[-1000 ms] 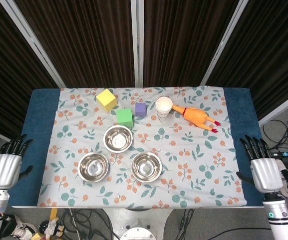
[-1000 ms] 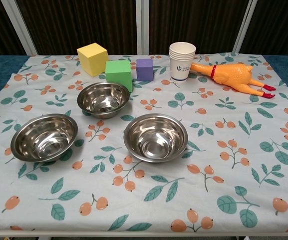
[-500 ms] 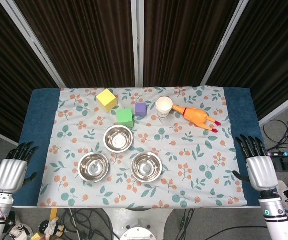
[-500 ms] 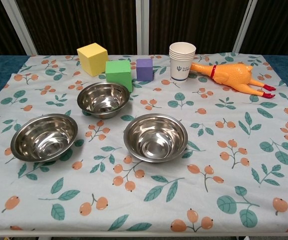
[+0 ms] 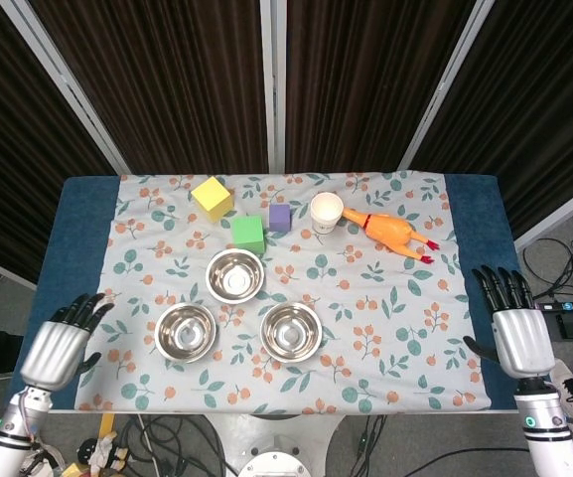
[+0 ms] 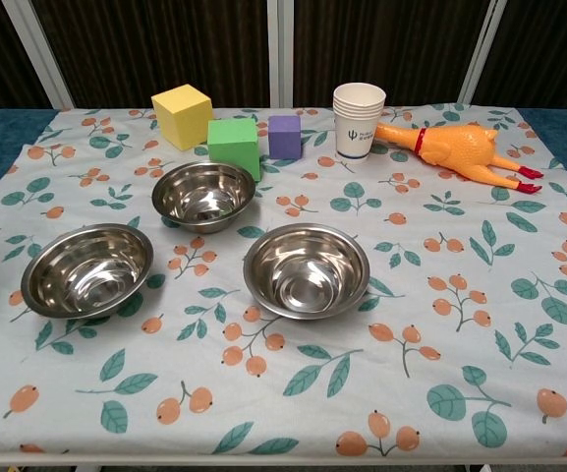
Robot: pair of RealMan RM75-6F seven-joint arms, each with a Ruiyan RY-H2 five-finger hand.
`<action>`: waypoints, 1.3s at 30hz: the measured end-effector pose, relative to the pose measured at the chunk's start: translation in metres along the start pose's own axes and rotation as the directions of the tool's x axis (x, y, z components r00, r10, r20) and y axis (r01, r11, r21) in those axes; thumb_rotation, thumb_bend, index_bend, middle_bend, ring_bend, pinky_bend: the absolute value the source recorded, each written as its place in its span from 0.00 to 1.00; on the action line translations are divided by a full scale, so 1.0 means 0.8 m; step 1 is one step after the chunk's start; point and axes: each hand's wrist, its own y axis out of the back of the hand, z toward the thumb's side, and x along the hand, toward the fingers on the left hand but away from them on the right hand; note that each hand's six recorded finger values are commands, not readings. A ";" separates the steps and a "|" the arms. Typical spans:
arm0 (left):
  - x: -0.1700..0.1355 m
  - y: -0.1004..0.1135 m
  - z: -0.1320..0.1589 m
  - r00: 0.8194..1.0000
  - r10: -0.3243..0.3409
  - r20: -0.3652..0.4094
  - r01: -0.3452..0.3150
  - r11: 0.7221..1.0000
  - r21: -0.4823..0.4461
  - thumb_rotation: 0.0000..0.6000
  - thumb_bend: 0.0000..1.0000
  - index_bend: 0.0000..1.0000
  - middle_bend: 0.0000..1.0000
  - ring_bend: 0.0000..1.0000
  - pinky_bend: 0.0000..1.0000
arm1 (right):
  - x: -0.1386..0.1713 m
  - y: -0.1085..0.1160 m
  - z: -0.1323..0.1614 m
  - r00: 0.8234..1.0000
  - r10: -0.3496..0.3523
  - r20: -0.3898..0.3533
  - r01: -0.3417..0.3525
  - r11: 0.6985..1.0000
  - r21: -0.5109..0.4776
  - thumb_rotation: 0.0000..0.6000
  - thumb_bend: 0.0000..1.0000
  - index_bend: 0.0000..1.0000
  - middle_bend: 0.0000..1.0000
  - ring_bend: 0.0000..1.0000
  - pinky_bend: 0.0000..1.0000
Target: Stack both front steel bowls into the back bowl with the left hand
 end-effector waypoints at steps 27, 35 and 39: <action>0.019 -0.037 0.105 0.985 -0.120 0.121 0.127 0.991 -0.052 1.00 0.24 0.41 0.46 0.41 0.59 | -0.029 -0.017 0.024 0.997 0.050 -0.050 -0.048 0.998 0.052 1.00 0.00 0.02 0.09 0.01 0.09; 0.015 -0.037 0.118 0.961 -0.063 0.270 0.049 0.997 0.056 1.00 0.25 0.41 0.45 0.39 0.54 | -0.026 -0.019 0.025 0.998 0.049 -0.047 -0.047 0.998 0.047 1.00 0.00 0.02 0.09 0.01 0.09; 0.020 -0.045 0.122 0.950 -0.075 0.303 0.045 0.993 0.105 1.00 0.26 0.41 0.45 0.39 0.54 | -0.026 -0.019 0.024 0.998 0.050 -0.043 -0.048 0.998 0.048 1.00 0.00 0.02 0.09 0.01 0.09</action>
